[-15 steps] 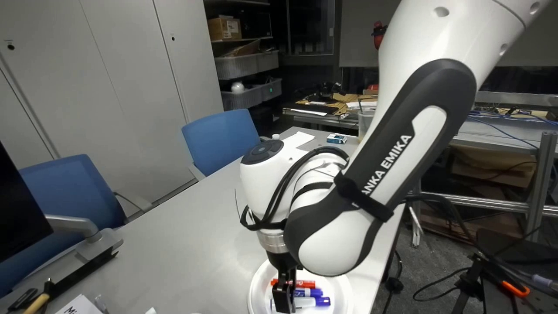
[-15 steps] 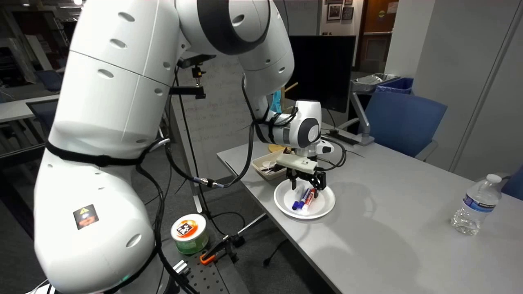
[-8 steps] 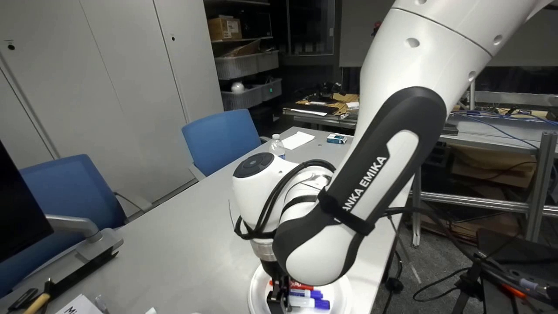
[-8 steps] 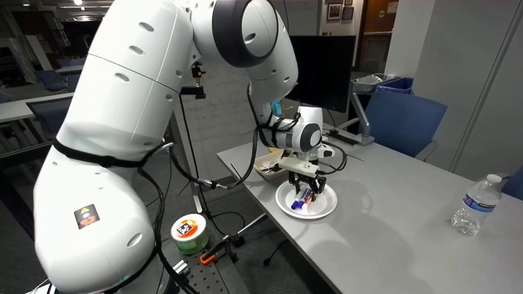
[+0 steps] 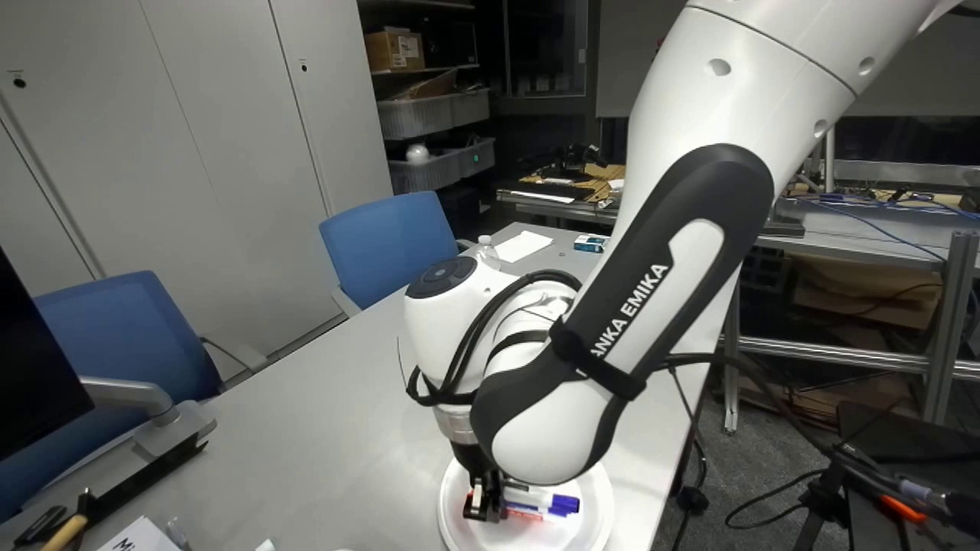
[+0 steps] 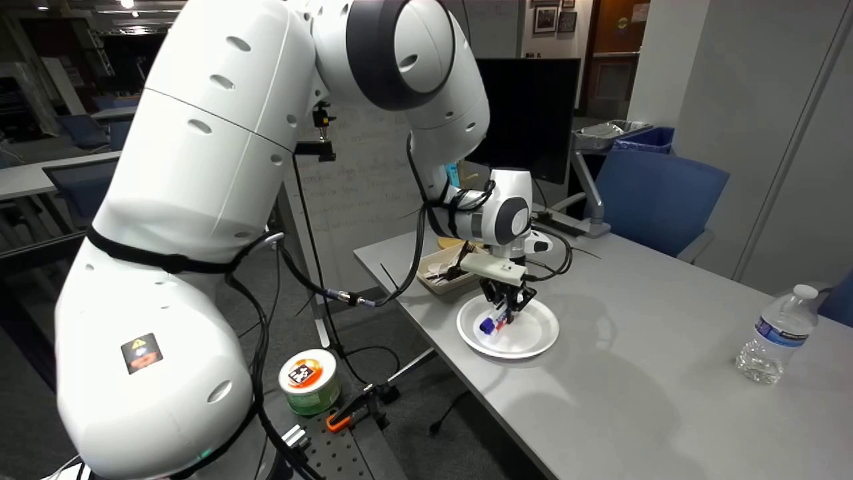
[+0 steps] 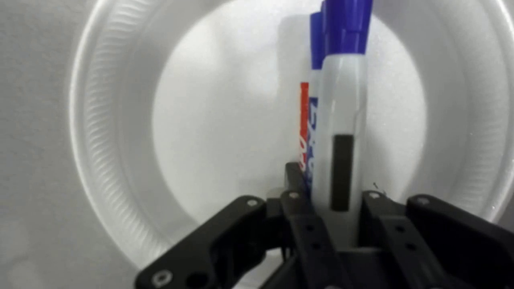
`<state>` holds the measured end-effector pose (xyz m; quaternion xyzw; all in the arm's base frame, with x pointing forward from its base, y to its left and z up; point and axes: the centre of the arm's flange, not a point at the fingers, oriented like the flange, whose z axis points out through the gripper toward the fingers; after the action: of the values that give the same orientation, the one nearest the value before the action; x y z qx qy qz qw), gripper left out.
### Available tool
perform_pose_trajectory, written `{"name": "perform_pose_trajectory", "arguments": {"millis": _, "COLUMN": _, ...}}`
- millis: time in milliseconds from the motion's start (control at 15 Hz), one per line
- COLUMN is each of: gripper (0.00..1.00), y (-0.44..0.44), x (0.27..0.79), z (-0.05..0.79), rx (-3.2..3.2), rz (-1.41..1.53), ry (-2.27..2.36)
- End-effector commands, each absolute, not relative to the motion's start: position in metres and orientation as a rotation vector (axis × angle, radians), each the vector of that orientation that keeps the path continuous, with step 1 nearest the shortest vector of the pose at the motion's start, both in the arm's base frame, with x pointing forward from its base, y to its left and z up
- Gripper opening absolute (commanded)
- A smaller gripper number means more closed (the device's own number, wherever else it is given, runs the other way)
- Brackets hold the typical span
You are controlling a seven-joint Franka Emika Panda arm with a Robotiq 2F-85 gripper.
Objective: Move the markers from the plate to the table
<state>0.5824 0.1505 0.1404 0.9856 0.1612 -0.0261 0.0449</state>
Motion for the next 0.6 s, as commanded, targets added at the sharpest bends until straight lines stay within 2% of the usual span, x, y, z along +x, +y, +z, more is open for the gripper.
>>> {"name": "perform_pose_trajectory", "arguments": {"millis": 0, "gripper": 0.05, "y": 0.145, "x": 0.589, "z": 0.14, "rx": 2.998, "rz": -0.07, "ry": 0.475}}
{"name": "perform_pose_trajectory", "arguments": {"millis": 533, "gripper": 0.05, "y": 0.126, "x": 0.582, "z": 0.198, "rx": 3.016, "rz": -0.089, "ry": 0.417}}
